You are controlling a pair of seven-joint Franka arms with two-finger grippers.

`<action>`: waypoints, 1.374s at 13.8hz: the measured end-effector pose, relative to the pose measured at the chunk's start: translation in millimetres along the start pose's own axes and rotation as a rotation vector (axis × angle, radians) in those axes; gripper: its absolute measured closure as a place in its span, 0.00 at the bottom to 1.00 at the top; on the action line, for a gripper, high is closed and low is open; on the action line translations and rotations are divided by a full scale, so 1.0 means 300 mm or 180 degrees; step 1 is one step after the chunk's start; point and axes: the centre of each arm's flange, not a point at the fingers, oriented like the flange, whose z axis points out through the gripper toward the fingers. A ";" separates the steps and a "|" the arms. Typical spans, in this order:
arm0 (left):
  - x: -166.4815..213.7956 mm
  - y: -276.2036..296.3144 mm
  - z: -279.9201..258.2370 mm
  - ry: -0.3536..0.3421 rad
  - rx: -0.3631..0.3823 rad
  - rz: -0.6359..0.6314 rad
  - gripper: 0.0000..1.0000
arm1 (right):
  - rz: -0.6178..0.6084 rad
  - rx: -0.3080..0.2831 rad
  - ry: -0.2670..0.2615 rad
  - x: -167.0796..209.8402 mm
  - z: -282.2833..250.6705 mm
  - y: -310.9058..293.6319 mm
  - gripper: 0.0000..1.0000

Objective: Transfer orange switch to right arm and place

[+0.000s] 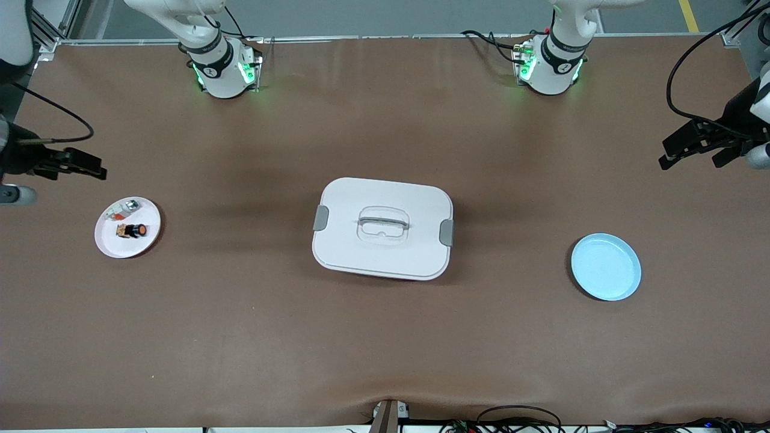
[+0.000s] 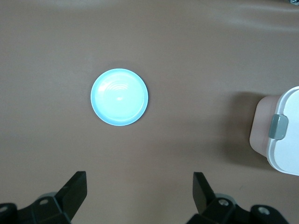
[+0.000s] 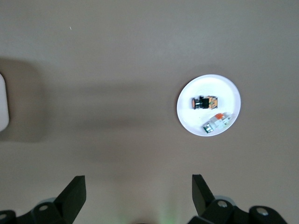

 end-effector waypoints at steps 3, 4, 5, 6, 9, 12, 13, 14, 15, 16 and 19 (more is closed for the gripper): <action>-0.002 0.019 0.001 -0.0002 -0.0001 0.0032 0.00 | 0.0020 -0.0008 0.0138 0.000 -0.072 0.011 0.00; -0.002 0.018 0.001 -0.0004 -0.0001 0.0030 0.00 | 0.0021 -0.0012 0.0187 0.000 -0.095 0.011 0.00; -0.002 0.017 0.001 -0.0005 -0.0001 0.0029 0.00 | 0.0020 -0.0016 0.0253 0.000 -0.127 0.010 0.00; -0.002 0.016 0.001 -0.0008 0.0000 0.0026 0.00 | 0.0020 -0.0021 0.0315 -0.004 -0.160 0.010 0.00; -0.002 0.008 0.003 -0.0017 0.0001 0.0013 0.00 | 0.0018 -0.0024 0.0360 -0.018 -0.211 0.008 0.00; -0.004 0.006 0.005 -0.0037 0.0003 0.0008 0.00 | 0.0018 -0.0025 0.0382 -0.018 -0.222 0.008 0.00; -0.004 0.006 0.006 -0.0041 0.0003 0.0008 0.00 | 0.0017 -0.0027 0.0407 -0.020 -0.235 0.007 0.00; -0.003 0.005 0.008 -0.0044 0.0004 0.0007 0.00 | 0.0016 -0.0027 0.0410 -0.023 -0.243 0.007 0.00; -0.003 0.005 0.009 -0.0049 0.0004 0.0006 0.00 | 0.0016 -0.0025 0.0383 -0.028 -0.244 0.006 0.00; -0.003 0.005 0.011 -0.0054 0.0004 0.0004 0.00 | 0.0016 -0.0023 0.0346 -0.033 -0.242 0.006 0.00; -0.001 -0.002 0.014 -0.0059 0.0005 -0.0009 0.00 | 0.0014 -0.0013 0.0205 -0.048 -0.230 0.005 0.00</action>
